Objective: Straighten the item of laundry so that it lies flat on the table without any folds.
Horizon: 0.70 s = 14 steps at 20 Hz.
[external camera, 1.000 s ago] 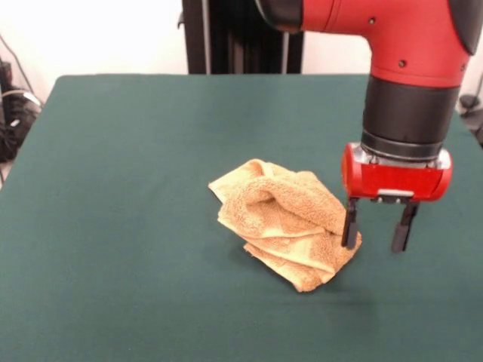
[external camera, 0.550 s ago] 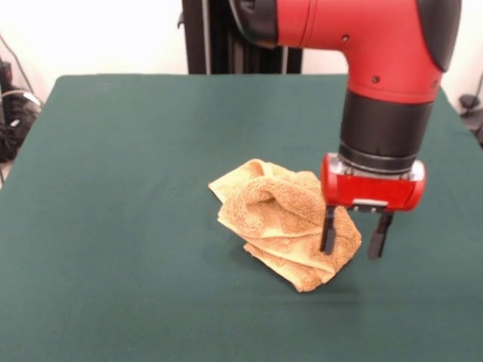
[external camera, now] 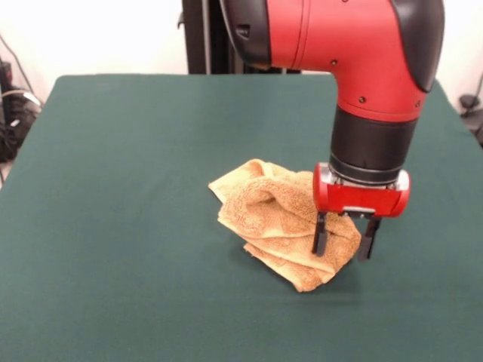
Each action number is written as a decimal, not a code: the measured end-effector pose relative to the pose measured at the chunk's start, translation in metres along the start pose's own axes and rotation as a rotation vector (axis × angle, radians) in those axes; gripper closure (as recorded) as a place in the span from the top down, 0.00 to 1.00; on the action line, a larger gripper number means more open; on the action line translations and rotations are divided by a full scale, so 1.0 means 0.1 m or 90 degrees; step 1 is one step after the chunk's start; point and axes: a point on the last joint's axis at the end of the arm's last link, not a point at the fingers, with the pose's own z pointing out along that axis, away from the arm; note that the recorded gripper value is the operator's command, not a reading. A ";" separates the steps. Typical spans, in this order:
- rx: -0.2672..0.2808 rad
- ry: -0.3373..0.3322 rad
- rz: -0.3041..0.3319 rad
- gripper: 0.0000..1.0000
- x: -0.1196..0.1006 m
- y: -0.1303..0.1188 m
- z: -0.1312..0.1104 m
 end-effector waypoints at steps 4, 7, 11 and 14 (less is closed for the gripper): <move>-0.002 -0.022 0.000 1.00 -0.03 0.00 0.02; -0.003 -0.035 -0.001 1.00 -0.01 0.00 0.10; -0.005 -0.054 -0.002 1.00 0.03 0.01 0.23; -0.006 -0.068 -0.002 1.00 -0.02 0.00 0.24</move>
